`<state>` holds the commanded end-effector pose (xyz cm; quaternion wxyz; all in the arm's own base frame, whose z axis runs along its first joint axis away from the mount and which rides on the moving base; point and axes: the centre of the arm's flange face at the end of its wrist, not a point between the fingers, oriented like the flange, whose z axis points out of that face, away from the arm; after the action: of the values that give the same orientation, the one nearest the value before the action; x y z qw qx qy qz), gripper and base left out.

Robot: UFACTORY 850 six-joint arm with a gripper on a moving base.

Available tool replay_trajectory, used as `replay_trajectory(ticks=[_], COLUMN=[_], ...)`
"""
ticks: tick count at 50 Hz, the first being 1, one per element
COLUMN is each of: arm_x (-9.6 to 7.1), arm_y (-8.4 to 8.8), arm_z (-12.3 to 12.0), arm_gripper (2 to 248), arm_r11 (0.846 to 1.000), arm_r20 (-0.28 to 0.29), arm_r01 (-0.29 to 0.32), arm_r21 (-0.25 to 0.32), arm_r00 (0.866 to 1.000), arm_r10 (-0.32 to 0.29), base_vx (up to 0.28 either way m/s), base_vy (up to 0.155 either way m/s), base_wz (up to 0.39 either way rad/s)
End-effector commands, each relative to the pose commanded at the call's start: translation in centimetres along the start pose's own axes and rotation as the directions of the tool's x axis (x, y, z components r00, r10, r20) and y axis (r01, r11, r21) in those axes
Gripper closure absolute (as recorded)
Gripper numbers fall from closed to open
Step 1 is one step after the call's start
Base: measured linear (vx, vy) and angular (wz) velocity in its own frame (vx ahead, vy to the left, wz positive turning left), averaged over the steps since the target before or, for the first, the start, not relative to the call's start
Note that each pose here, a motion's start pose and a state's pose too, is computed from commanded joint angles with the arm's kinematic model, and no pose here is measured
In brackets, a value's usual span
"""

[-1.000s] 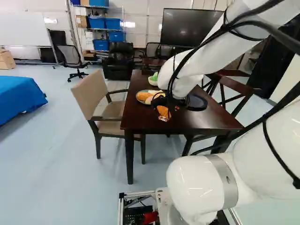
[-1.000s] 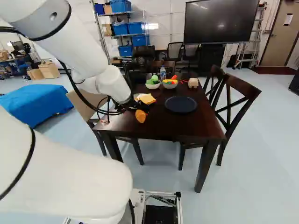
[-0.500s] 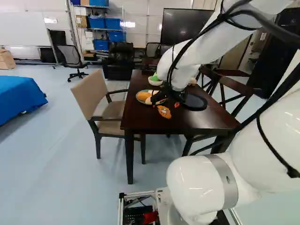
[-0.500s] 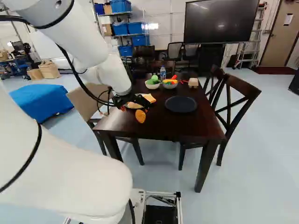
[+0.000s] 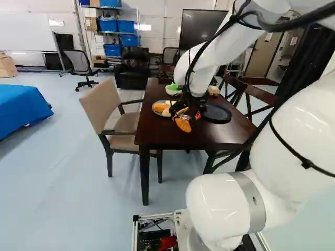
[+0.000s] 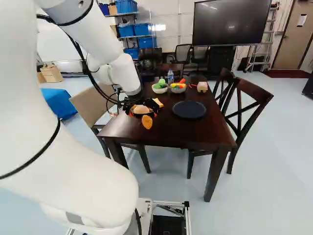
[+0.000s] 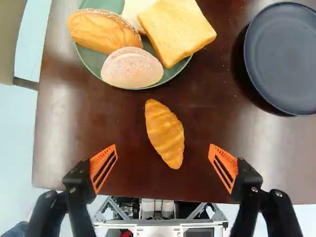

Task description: Move the croissant to the empty plate

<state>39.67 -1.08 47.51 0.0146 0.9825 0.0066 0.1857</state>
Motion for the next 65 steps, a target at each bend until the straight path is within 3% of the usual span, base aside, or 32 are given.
replay_trajectory(ticks=[31, 65], arm_x=[1.9, 4.1], arm_y=[1.0, 0.0], arm_z=[0.9, 2.3], arm_gripper=[3, 3], arm_r11=[0.992, 0.989], arm_r20=[0.094, 0.121], arm_r01=[0.111, 0.139], arm_r21=[-0.054, -0.045], arm_r00=[0.990, 0.984], arm_r10=[-0.105, -0.133], base_vx=[0.000, 0.000], base_vy=[0.000, 0.000], base_wz=[0.000, 0.000])
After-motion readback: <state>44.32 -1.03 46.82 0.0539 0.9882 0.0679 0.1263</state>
